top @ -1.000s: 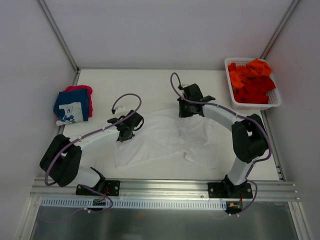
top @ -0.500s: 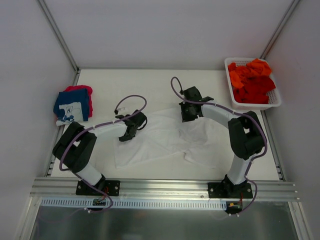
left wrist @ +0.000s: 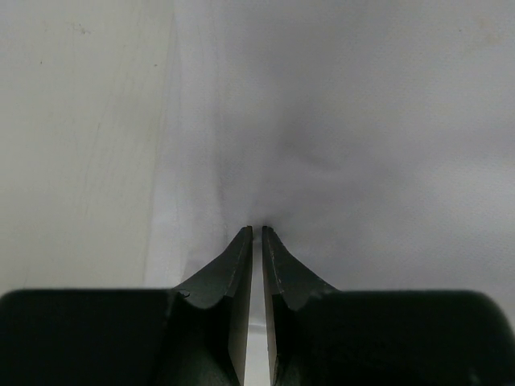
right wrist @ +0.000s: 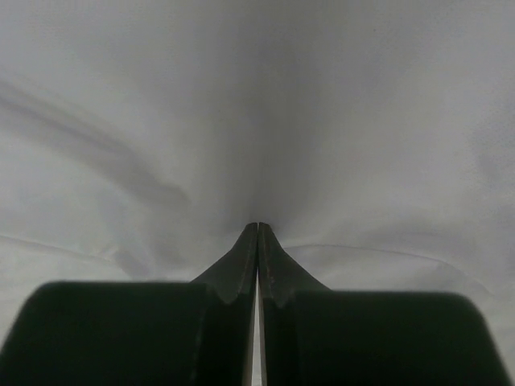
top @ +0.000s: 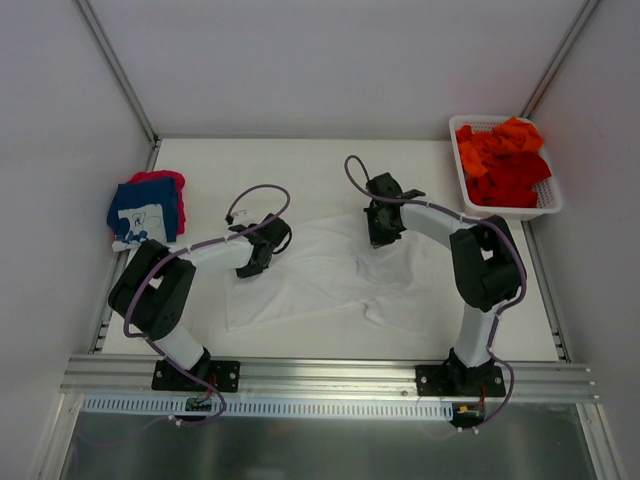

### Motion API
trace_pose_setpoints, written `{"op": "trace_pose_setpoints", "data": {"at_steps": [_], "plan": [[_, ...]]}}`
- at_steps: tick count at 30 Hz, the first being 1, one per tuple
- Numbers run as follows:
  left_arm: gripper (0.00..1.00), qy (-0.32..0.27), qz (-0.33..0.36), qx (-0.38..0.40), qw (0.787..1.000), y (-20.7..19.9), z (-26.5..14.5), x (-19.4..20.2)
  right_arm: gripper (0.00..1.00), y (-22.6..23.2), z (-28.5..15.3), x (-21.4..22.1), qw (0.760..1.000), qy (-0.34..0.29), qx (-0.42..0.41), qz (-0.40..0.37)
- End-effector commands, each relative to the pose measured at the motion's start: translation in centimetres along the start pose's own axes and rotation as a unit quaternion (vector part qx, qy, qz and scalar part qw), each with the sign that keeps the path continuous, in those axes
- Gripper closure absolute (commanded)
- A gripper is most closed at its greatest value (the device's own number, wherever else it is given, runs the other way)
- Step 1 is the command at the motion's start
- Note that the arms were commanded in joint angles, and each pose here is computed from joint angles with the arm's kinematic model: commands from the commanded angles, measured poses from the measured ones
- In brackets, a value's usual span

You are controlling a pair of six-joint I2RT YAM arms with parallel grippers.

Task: Fold and stack the t-shirts
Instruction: Fold the tshirt

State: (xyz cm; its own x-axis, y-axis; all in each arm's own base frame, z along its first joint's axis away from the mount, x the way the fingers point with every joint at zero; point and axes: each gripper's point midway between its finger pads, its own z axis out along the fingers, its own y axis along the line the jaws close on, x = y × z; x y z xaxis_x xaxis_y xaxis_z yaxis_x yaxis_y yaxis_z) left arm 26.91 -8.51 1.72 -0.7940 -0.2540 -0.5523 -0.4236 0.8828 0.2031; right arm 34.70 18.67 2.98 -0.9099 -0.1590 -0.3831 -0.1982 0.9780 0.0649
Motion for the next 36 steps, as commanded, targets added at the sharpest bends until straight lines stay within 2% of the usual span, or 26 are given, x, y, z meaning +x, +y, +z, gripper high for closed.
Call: {"op": "trace_pose_setpoints", "data": {"at_steps": [1,10,13,22,26,31,36], "plan": [[0.90,0.007,0.006,-0.009,1.000,1.2,0.0,0.1,1.00,-1.2,0.3,0.1,0.999,0.024,0.024,0.026],[0.89,0.024,-0.003,-0.011,1.000,1.8,0.5,0.0,1.00,-4.1,1.6,0.4,0.996,0.052,0.017,0.075],[0.88,0.028,-0.011,-0.016,0.999,2.5,0.8,-0.3,1.00,-4.3,1.3,0.4,0.994,0.061,-0.021,0.093],[0.89,0.040,-0.026,-0.032,0.998,4.7,1.7,-1.2,1.00,-6.7,0.5,0.2,0.992,0.067,-0.005,0.106],[0.89,0.048,-0.028,-0.028,0.998,4.5,2.2,-1.7,0.99,-7.0,0.2,0.4,0.990,0.070,-0.017,0.118],[0.92,0.049,-0.035,0.000,0.998,2.6,1.8,-3.1,1.00,-5.3,-1.0,-0.9,0.992,0.038,-0.073,0.099],[0.93,-0.007,-0.070,0.036,0.997,2.4,-1.1,-6.8,0.96,-3.6,-4.6,-3.6,0.989,-0.031,-0.124,0.070]]}}
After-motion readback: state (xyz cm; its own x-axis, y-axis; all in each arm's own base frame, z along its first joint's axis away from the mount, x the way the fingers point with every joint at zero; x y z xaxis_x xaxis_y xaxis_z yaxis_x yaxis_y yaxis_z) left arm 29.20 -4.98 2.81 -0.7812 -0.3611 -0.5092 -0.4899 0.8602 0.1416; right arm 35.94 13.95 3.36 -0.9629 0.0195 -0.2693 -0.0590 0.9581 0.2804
